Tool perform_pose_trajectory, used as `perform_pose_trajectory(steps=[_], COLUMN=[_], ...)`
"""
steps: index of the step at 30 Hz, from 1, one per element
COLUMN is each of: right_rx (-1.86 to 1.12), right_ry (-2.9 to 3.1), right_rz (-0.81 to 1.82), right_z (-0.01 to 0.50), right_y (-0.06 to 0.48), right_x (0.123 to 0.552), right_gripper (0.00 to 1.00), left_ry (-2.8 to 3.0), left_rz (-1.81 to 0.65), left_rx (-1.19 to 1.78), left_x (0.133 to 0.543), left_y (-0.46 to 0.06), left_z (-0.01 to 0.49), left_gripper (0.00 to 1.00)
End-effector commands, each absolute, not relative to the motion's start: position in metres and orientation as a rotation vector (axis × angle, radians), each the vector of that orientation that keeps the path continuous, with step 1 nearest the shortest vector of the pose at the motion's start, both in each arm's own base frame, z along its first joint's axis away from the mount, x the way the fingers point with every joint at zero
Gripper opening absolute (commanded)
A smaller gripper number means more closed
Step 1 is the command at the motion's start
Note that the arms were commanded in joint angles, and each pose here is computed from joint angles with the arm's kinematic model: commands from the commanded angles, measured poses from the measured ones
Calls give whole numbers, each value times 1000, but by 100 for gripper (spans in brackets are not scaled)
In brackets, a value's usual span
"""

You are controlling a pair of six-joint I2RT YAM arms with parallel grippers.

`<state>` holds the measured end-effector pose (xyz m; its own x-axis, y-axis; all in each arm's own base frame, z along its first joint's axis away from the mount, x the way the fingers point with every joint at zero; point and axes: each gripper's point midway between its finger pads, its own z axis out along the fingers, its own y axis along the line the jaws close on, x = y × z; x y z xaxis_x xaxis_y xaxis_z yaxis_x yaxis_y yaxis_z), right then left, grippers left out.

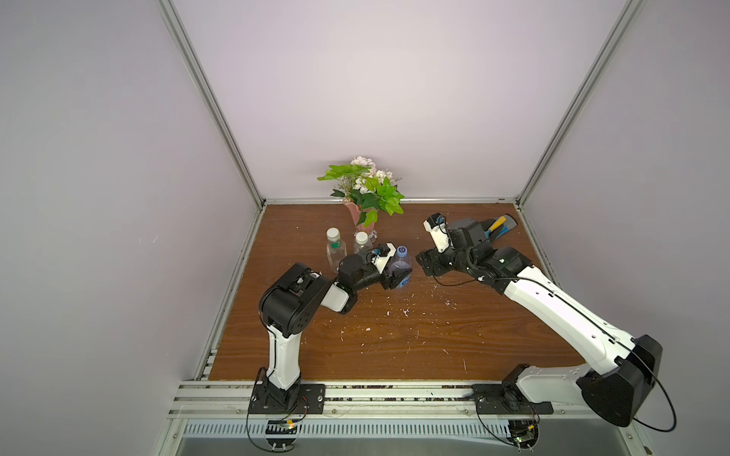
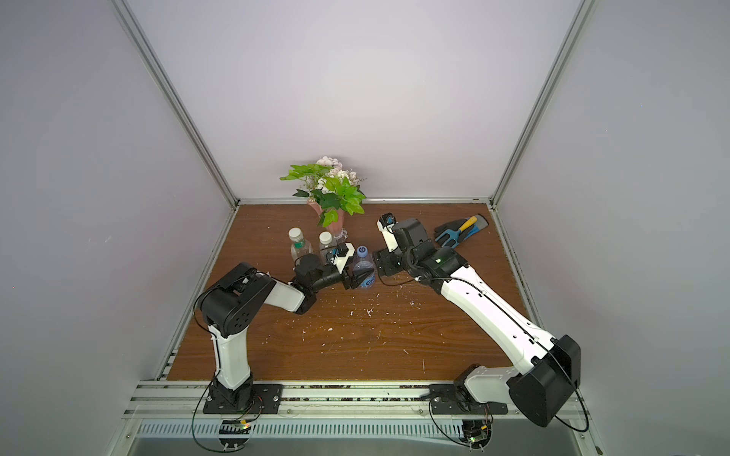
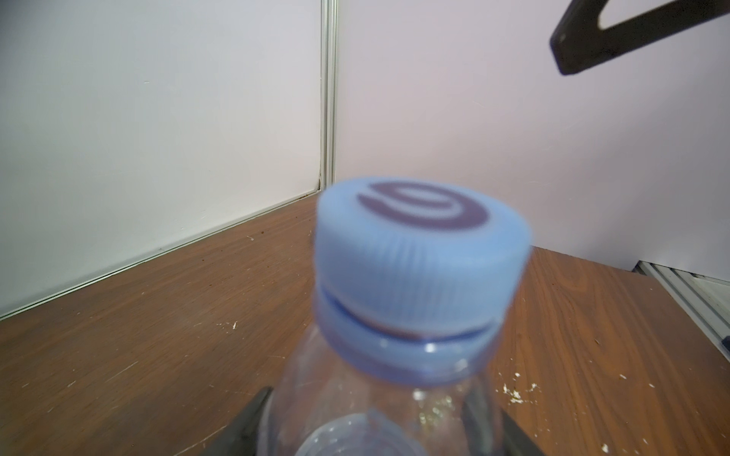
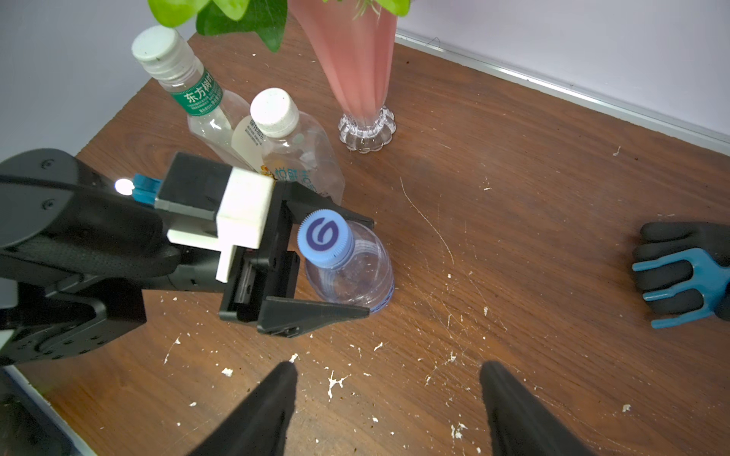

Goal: Screw on the bottle caps
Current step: Pick up the plastic bottle at the center of the board.

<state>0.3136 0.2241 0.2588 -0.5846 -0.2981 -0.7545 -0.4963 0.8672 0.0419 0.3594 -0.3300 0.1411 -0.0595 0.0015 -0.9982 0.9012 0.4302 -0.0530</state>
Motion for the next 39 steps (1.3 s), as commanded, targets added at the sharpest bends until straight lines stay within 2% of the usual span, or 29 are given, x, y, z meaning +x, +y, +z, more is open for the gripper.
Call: perform_pose_trajectory(steps=[1,19,25,30,39], right_rx=[-568,-585,-659,-849,-1399], right_ry=[2185,2149,2108,2002,1571], right_rz=[325,350,398,533,717], right_z=[272,285,292,300,312], right_y=[223,226,231,249,267], right_x=[315,313,303,277,189], right_gripper=[78,78,78,78,73], left_ry=[1421,1418,1409,1381,1372], left_rz=[-919,-908,-904,-918,-1013], left_rx=[870,892,905,932,970], left_x=[360,330,308,279,236], left_y=[-331,-323,-320,-318,-308], left_z=[145,150,155,163,166], left_gripper=[70,60,58,57,52])
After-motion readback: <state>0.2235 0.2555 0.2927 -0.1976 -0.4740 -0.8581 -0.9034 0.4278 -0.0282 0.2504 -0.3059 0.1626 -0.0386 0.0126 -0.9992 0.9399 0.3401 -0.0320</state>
